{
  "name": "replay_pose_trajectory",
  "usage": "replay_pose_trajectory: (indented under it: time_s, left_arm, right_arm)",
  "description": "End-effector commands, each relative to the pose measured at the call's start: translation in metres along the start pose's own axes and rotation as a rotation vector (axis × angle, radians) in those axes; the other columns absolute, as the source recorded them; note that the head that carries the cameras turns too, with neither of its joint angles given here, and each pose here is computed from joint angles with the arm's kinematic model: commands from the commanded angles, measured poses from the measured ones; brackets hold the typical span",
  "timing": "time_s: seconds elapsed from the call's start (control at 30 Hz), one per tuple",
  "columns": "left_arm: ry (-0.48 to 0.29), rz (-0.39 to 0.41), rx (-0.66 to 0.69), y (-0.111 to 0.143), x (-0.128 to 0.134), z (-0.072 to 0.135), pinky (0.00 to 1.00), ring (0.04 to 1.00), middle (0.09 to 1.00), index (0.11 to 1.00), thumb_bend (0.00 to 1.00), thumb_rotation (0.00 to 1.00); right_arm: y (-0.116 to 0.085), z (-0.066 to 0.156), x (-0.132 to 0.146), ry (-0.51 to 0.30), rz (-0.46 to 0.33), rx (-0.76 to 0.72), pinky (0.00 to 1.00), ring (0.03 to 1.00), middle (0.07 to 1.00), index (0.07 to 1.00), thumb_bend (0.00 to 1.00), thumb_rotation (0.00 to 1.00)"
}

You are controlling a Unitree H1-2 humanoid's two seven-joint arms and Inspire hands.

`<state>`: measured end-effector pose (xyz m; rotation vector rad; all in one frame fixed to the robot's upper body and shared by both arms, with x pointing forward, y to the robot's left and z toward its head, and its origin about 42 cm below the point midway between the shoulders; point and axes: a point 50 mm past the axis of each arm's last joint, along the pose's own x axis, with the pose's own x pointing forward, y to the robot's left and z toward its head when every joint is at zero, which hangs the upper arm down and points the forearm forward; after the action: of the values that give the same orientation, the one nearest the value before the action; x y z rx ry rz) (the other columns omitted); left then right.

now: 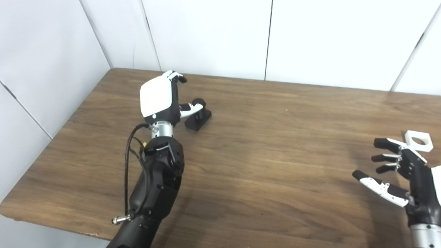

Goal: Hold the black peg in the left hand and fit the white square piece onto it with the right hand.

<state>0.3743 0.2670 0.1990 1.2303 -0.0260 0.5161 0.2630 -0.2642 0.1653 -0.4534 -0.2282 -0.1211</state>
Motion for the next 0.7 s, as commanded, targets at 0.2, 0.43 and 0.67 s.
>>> replay_pose_trajectory:
  time_s: [0.2,0.43,0.67]
  left_arm:
    - [0.033,0.015,0.048,0.001,0.018,0.008,0.77,0.903,0.928,0.687,0.97,0.58]
    - [0.052,-0.05,0.045,-0.014,0.013,0.007,0.76,0.903,0.941,0.672,1.0,0.63]
    - [0.061,-0.09,0.036,-0.026,0.007,0.006,0.77,0.901,0.943,0.669,1.0,0.64]
  right_arm:
    - [-0.005,0.021,0.006,-0.097,-0.027,-0.007,0.45,0.591,0.716,0.685,0.6,0.0]
    - [-0.004,0.022,0.005,-0.111,-0.027,-0.006,0.43,0.579,0.712,0.668,0.59,0.0]
    - [-0.004,0.024,0.005,-0.106,-0.029,-0.006,0.44,0.596,0.723,0.666,0.59,0.0]
